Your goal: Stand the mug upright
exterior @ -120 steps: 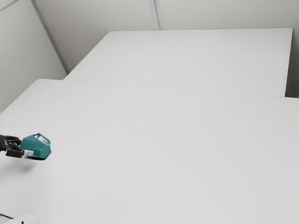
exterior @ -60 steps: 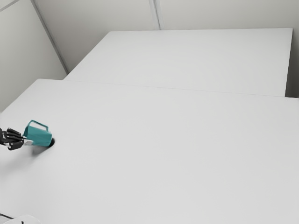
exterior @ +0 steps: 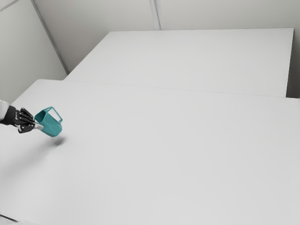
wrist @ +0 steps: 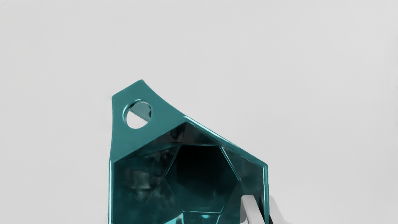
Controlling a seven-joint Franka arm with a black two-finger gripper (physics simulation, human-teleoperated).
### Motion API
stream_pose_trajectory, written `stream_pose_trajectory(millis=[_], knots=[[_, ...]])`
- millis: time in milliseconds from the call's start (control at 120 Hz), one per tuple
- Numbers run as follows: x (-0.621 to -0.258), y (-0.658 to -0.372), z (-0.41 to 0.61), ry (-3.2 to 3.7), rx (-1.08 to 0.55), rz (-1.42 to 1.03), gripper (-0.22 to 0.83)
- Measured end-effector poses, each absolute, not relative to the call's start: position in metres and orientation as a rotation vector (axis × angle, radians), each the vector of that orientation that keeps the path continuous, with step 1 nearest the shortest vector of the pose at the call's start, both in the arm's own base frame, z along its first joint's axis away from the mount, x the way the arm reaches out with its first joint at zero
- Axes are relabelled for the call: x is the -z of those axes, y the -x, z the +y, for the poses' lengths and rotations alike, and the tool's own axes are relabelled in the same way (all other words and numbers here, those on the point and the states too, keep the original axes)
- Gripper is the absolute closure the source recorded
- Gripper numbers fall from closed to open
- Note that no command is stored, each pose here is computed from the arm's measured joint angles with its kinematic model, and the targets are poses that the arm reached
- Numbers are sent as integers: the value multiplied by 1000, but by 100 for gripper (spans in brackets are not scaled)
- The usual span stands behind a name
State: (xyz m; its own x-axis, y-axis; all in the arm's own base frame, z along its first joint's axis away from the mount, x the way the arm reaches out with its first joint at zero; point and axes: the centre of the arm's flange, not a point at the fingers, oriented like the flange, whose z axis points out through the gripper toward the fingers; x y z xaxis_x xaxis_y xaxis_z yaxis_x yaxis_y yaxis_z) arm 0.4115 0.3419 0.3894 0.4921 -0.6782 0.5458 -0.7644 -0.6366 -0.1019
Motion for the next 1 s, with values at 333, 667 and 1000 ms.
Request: stream_pose_trajectory(millis=[333,667,1000], knots=[[-421,-504,162,-2637,-274,-1566,79],[-408,-532,96,-2876,-184,-1220,79],[-411,-542,27,-2990,-245,-886,79]])
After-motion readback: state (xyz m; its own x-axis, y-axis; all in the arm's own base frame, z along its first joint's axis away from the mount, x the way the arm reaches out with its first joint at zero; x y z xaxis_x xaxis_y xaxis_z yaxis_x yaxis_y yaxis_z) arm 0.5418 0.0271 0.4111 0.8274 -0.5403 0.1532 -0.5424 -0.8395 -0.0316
